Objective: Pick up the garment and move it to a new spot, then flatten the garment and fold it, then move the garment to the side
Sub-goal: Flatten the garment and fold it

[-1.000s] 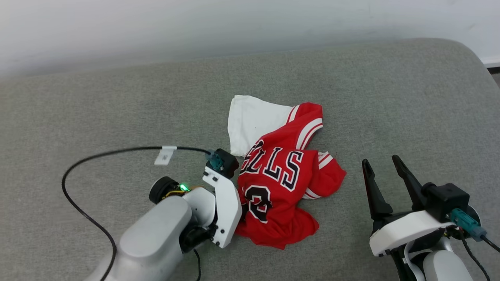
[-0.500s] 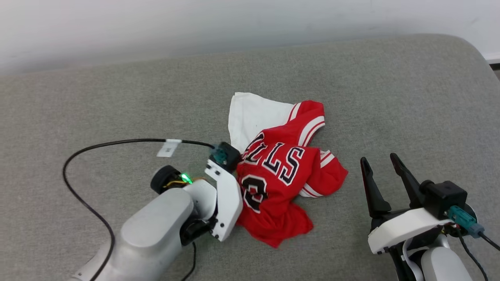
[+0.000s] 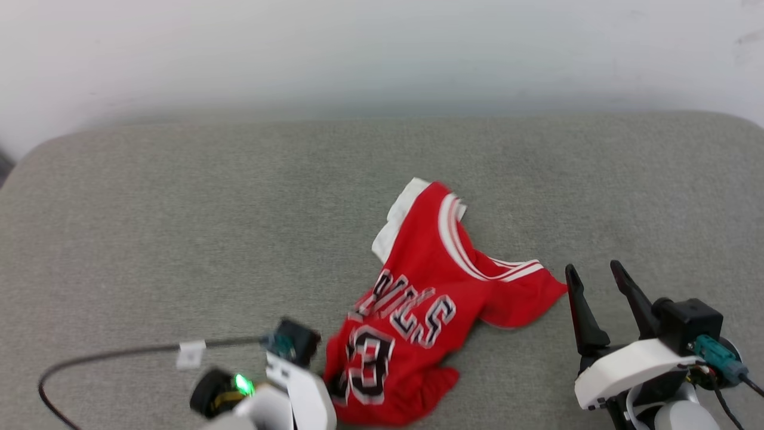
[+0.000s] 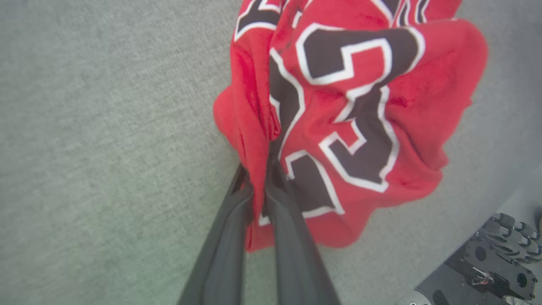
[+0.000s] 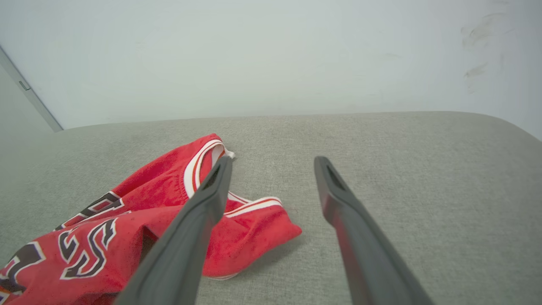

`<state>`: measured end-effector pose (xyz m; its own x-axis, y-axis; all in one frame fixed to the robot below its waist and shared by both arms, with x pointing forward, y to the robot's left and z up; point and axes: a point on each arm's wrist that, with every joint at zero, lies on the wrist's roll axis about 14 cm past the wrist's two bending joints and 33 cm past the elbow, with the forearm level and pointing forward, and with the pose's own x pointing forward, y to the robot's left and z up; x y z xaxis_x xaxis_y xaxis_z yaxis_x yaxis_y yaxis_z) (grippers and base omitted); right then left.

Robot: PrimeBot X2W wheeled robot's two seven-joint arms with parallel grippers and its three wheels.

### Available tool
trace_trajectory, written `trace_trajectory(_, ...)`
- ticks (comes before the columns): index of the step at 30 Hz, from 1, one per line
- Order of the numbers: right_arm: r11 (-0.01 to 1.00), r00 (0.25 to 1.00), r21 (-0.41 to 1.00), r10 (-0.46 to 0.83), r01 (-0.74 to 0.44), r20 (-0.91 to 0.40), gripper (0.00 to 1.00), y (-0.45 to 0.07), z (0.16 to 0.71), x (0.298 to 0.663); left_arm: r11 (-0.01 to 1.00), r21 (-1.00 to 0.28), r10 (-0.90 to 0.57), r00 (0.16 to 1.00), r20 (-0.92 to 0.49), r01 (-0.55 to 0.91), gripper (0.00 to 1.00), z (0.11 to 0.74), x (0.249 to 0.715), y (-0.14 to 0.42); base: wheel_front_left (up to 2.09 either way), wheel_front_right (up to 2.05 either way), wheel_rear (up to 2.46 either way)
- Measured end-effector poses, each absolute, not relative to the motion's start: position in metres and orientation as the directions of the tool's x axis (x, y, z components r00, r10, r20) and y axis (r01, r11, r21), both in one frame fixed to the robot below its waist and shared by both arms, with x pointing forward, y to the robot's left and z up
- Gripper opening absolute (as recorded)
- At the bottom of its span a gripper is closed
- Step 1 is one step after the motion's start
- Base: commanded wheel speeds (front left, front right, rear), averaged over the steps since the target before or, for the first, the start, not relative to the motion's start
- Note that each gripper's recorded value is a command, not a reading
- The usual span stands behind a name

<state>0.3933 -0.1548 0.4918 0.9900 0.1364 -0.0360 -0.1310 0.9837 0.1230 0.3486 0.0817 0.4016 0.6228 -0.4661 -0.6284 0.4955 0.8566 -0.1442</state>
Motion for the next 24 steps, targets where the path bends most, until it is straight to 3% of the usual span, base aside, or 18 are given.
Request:
trace_trajectory(6, 0.979, 0.984, 0.106, 0.179, -0.176, -0.021, 1.00, -0.141, 0.502, 0.388, 0.856, -0.270, -0.487, 0.510, -0.709, 0.442, 0.00, 0.376, 0.266, 0.073, 0.00, 0.00, 0.00)
trace_trajectory(9, 0.977, 0.982, 0.102, 0.188, -0.187, -0.007, 1.00, -0.138, 0.508, 0.387, 0.865, -0.311, -0.486, 0.498, -0.719, 0.395, 0.00, 0.370, 0.245, 0.070, 0.00, 0.00, 0.00)
trace_trajectory(10, 0.976, 0.981, 0.101, 0.193, -0.191, -0.004, 1.00, -0.136, 0.510, 0.386, 0.869, -0.316, -0.482, 0.509, -0.713, 0.381, 0.56, 0.371, 0.243, 0.070, 0.00, 0.00, 0.00)
trace_trajectory(11, 0.975, 0.980, 0.099, 0.198, -0.196, -0.007, 1.00, -0.135, 0.510, 0.385, 0.873, -0.315, -0.478, 0.525, -0.705, 0.372, 1.00, 0.373, 0.244, 0.070, 0.00, 0.00, 0.00)
trace_trajectory(19, 0.974, 0.978, 0.089, 0.210, -0.209, -0.005, 1.00, -0.131, 0.514, 0.380, 0.916, -0.253, -0.399, 0.756, -0.518, 0.310, 1.00, 0.418, 0.290, 0.089, 0.00, 0.00, 0.00)
trace_trajectory(24, 0.975, 0.979, 0.088, 0.202, -0.202, 0.000, 1.00, -0.134, 0.517, 0.379, 0.938, -0.180, -0.343, 0.856, -0.386, 0.295, 1.00, 0.453, 0.327, 0.106, 0.00, 0.00, 0.00)
